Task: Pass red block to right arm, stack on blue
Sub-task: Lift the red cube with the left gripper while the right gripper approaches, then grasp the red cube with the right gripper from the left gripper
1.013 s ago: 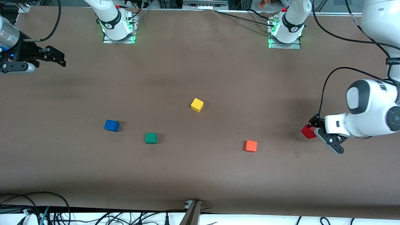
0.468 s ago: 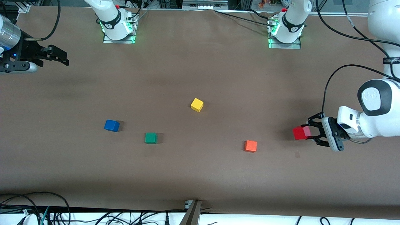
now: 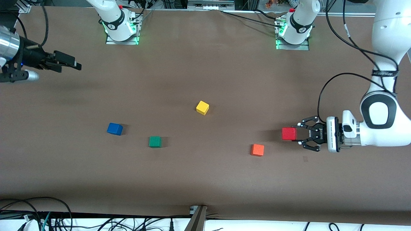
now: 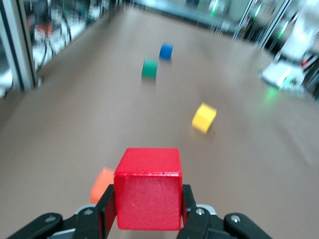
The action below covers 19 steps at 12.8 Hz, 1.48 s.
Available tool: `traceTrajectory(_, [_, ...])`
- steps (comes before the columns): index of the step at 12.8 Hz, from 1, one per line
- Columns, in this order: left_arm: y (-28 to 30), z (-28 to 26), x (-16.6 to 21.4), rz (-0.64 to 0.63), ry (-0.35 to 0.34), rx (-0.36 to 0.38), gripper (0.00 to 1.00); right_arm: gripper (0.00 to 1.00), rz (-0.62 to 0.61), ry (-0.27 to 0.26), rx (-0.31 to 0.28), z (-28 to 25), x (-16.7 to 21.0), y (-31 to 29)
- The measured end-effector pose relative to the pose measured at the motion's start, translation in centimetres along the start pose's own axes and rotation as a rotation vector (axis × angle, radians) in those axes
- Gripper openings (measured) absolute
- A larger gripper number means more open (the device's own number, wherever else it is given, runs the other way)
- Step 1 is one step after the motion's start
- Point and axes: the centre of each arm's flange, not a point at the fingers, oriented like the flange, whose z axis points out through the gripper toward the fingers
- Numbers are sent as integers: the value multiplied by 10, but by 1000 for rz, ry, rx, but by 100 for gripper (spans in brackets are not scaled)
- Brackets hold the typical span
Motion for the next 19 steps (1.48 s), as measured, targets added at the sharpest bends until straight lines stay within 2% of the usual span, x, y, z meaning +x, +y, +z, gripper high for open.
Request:
traceTrajectory(2, [-6,37,8,20,164,-29,55,100,55,-51,194,28,26,9])
traceTrajectory(3, [-6,58,19,27,215,-58,55,100,76,-83,266,46,39,11])
traceTrajectory(6, [10,130,82,48,381,-151,55,100,90,-165,430,108,68,-21])
traceTrajectory(8, [26,178,115,41,455,-208,55,100,86,-173,531,142,78,-65])
traceTrajectory(9, [35,203,130,37,486,-239,55,100,88,-157,576,157,81,-90])
traceTrajectory(13, [71,278,177,3,600,-322,55,100,139,-51,721,180,84,-155])
traceTrajectory(16, [75,288,183,-7,610,-318,55,100,186,-34,807,179,87,-162])
traceTrajectory(19, [79,296,189,-21,640,-321,55,100,198,-35,838,179,86,-167])
